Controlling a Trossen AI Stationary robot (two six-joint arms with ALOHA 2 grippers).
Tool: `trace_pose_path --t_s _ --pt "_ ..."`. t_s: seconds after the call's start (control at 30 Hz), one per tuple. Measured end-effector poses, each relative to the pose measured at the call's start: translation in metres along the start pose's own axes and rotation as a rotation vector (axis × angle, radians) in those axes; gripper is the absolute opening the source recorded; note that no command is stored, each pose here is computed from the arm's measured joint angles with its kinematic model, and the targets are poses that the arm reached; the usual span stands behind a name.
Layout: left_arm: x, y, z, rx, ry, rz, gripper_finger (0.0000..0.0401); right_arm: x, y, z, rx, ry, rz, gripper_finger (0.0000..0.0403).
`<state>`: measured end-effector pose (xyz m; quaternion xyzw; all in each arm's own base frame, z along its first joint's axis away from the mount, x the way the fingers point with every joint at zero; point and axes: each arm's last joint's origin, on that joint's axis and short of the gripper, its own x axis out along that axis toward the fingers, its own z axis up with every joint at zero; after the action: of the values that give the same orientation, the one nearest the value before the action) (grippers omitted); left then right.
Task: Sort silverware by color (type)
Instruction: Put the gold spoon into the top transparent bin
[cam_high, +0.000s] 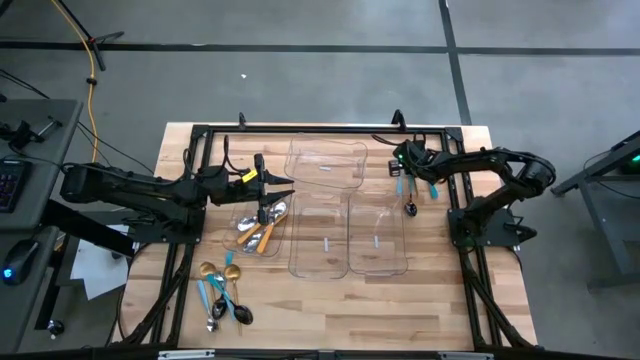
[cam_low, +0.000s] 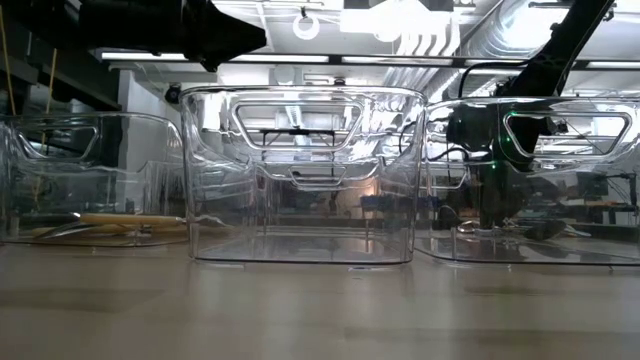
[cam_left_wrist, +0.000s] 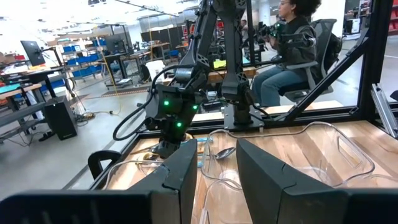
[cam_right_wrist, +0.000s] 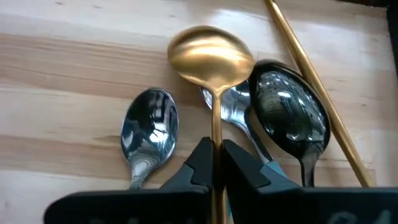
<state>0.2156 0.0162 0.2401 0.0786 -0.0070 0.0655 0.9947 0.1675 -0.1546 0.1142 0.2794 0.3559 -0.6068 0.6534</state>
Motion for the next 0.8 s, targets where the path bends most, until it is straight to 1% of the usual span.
trace_pose_path --t_s 0.13,0.3,0.43,0.57,0.67,0.8 --pt "0.0 0.0 0.0 0.0 0.0 0.0 0.0104 -0.002 0.001 0.003 -0.009 -0.026 0.02 0.0006" --pt "0.0 0.0 0.0 0.0 0.001 0.0 0.0104 -0.014 0.003 0.008 -0.022 -0.073 0.063 0.0006" --pt "0.0 0.0 -0.001 0.001 0.012 -0.002 0.0104 -0.027 0.005 0.01 -0.045 -0.131 0.08 0.0005" --pt "0.0 0.0 -0.002 0.001 0.019 -0.003 0.0104 -0.048 0.006 0.015 -0.063 -0.223 0.117 0.0004" --pt "0.0 0.0 -0.002 0.001 0.022 -0.003 0.0104 -0.066 0.009 0.017 -0.081 -0.308 0.167 0.0004" --pt "0.0 0.0 -0.002 0.001 0.022 -0.004 0.0104 -0.091 0.02 0.02 -0.126 -0.438 0.304 0.0004"
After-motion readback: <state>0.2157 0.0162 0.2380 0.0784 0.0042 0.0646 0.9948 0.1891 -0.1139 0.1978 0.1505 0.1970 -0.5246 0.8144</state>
